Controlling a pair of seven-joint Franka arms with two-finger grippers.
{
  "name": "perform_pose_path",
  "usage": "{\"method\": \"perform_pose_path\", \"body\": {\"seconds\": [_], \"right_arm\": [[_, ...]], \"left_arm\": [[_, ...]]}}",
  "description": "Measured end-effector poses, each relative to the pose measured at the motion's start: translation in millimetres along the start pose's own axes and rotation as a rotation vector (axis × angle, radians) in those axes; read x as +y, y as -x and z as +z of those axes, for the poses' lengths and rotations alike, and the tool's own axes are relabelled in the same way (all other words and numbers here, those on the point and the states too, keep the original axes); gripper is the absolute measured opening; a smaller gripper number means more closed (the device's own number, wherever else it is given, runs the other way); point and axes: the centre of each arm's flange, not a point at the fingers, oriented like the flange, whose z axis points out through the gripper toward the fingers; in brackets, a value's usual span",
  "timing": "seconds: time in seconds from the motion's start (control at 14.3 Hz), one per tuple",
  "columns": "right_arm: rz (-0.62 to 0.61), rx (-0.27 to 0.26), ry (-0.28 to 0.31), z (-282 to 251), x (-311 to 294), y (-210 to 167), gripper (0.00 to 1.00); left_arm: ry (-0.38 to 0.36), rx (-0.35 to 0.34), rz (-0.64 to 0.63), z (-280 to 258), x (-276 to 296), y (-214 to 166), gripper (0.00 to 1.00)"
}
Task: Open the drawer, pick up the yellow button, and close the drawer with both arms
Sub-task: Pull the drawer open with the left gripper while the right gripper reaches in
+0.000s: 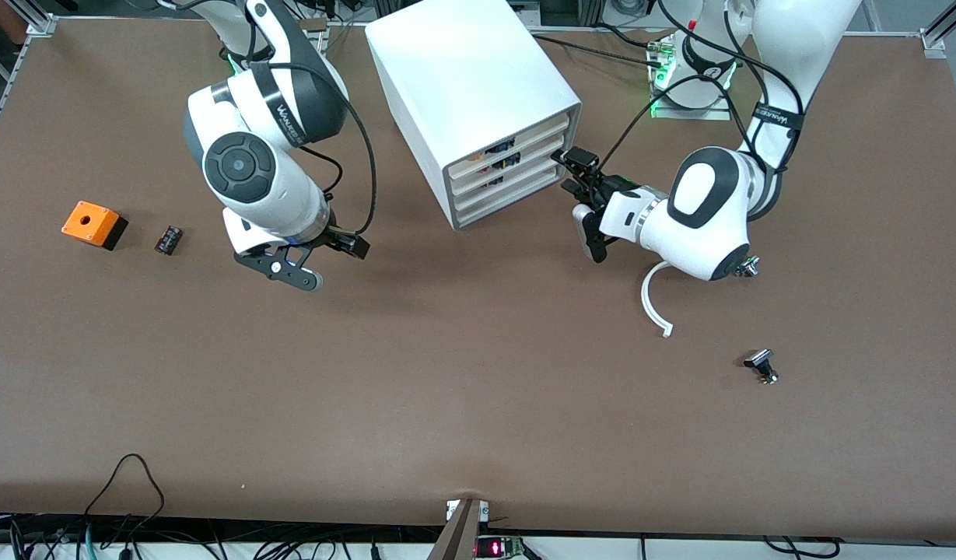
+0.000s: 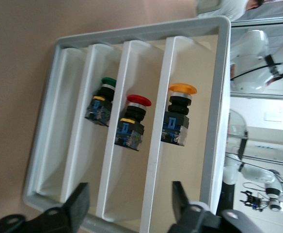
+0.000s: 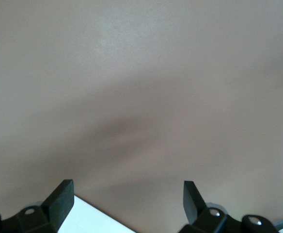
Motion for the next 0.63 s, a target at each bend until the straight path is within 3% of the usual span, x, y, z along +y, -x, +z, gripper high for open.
{"method": "perform_pose_path", "body": {"seconds": [0.42, 0.63], "right_arm": [[0.045, 0.029, -0.029, -18.8, -21.6, 20.3, 1.0], [0.067, 0.038, -0.044, -25.1, -32.5, 26.9, 1.0]], "left_arm": [[0.038, 0.004, 0.016, 34.8, -2.0, 10.8, 0.74], [0.043, -0.012, 0.02, 60.4, 7.0, 13.1, 0.66]]}}
